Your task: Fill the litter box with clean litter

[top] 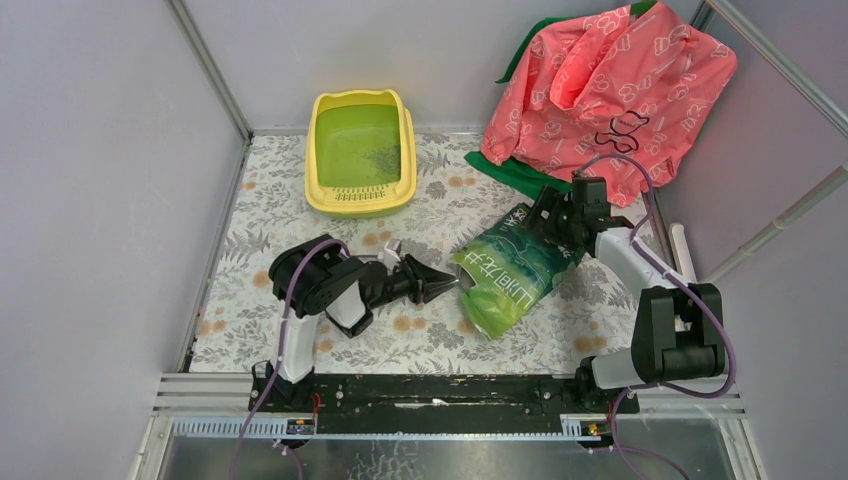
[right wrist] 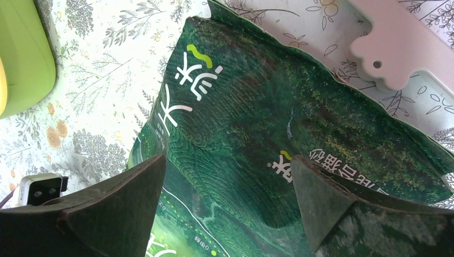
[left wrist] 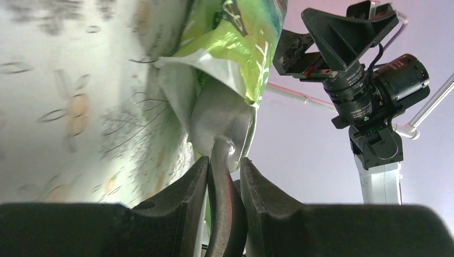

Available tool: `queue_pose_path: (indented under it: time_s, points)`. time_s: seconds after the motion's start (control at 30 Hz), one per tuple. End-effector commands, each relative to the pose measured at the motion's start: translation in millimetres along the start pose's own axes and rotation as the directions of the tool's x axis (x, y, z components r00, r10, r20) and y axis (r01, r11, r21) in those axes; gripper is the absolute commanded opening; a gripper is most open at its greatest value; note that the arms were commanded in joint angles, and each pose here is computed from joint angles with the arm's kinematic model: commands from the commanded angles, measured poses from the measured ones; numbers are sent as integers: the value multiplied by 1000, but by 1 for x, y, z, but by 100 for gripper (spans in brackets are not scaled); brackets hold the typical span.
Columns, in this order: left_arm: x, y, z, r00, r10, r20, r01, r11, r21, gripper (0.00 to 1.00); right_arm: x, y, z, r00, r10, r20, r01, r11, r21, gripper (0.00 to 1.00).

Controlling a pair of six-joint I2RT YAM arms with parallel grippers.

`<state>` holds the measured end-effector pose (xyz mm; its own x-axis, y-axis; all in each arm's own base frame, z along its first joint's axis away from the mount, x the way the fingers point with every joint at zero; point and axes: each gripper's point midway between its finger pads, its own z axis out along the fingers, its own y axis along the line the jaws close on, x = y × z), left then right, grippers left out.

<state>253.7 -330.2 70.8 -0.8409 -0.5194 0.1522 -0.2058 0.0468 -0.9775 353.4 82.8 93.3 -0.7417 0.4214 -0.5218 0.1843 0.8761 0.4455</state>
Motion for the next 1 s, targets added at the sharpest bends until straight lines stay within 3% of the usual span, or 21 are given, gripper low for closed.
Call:
queue_pose_path:
  time_s: [0.0, 0.97]
  points:
    - [2, -13, -20, 998, 53, -20, -51, 996, 73, 0, 10, 2, -7, 1000, -19, -20, 18, 1000, -13, 95]
    - [-3, 37, -122, 998, 45, 32, -41, 994, -104, 0, 11, 0, -11, 999, -42, -15, 41, 999, -5, 95]
